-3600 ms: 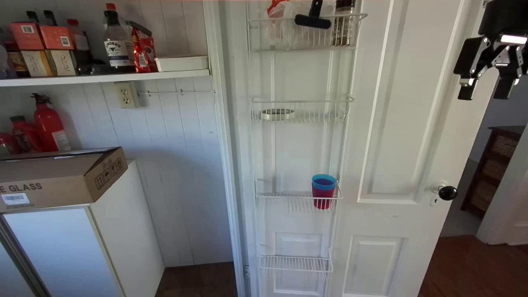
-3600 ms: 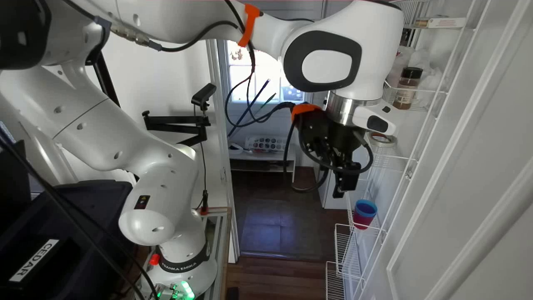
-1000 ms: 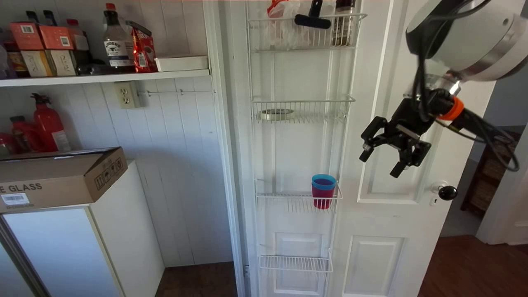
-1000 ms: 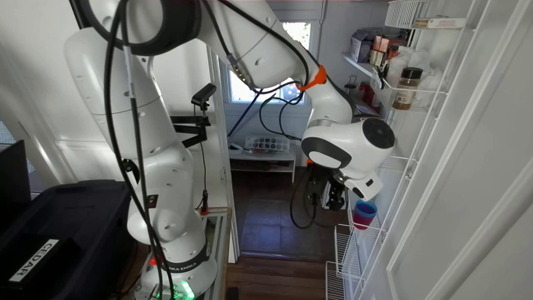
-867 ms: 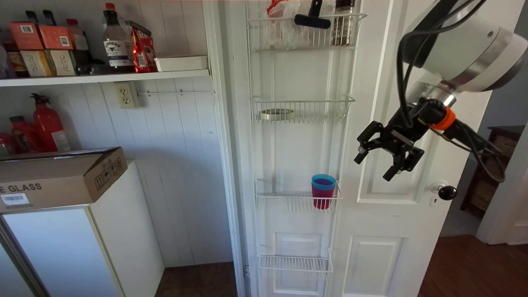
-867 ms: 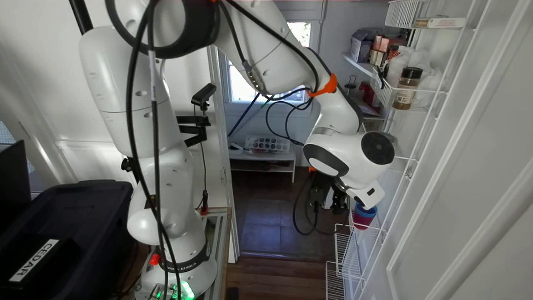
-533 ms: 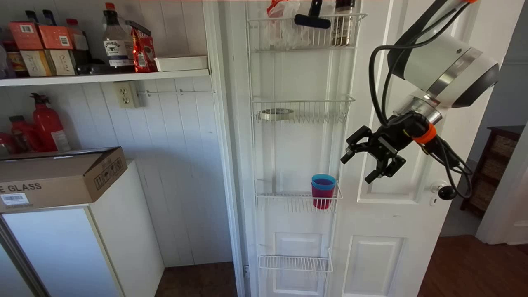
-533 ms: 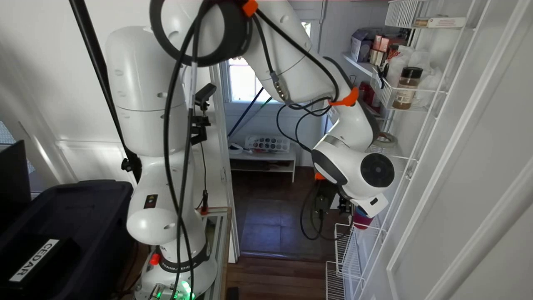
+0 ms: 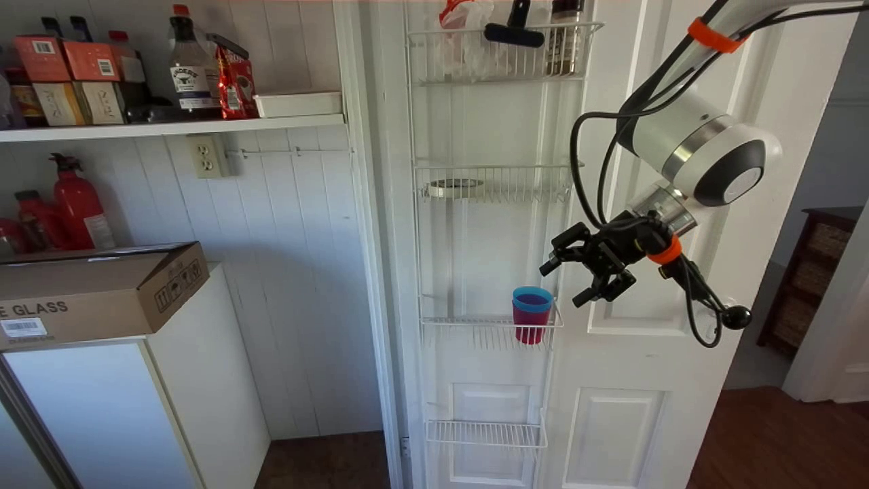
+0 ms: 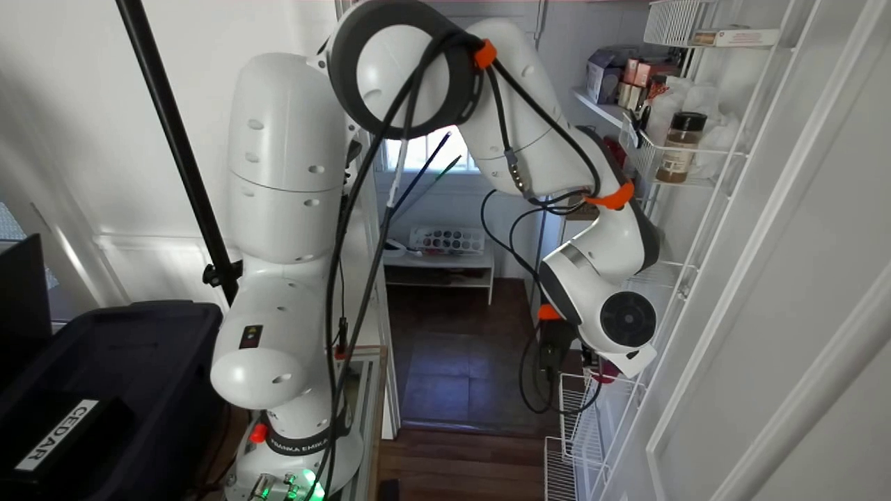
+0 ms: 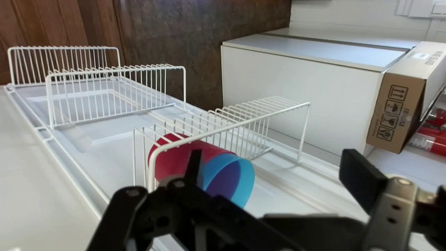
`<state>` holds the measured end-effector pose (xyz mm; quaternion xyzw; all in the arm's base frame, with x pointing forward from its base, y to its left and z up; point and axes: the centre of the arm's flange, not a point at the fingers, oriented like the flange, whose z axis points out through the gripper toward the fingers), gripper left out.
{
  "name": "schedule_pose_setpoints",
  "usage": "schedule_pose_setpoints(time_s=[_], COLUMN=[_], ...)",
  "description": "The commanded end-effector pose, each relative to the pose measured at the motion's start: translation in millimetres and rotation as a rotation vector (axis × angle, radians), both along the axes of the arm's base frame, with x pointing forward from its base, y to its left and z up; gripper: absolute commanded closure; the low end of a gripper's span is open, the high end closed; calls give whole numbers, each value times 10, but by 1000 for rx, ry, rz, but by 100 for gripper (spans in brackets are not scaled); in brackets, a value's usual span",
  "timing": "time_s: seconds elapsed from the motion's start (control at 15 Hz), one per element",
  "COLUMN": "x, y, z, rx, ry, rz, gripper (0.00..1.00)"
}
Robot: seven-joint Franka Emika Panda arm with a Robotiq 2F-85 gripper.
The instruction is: Place the blue cup on the second shelf
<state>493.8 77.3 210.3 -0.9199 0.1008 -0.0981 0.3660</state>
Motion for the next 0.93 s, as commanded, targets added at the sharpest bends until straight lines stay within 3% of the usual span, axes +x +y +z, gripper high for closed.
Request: schedule_pose_setpoints(time_s=[0.0,0.2,0.53,0.67,0.87], x=[169,234,314,342,367], y=[70,52,23,20,-5], z=[-220,-315,-429,-459,-506], rx=[-17,-42,-68,-71,-84], ry=[-70,-103,-141,-148,-140], rz=[-28,-46,-78,-87,-99], gripper=[0,3,24,51,67])
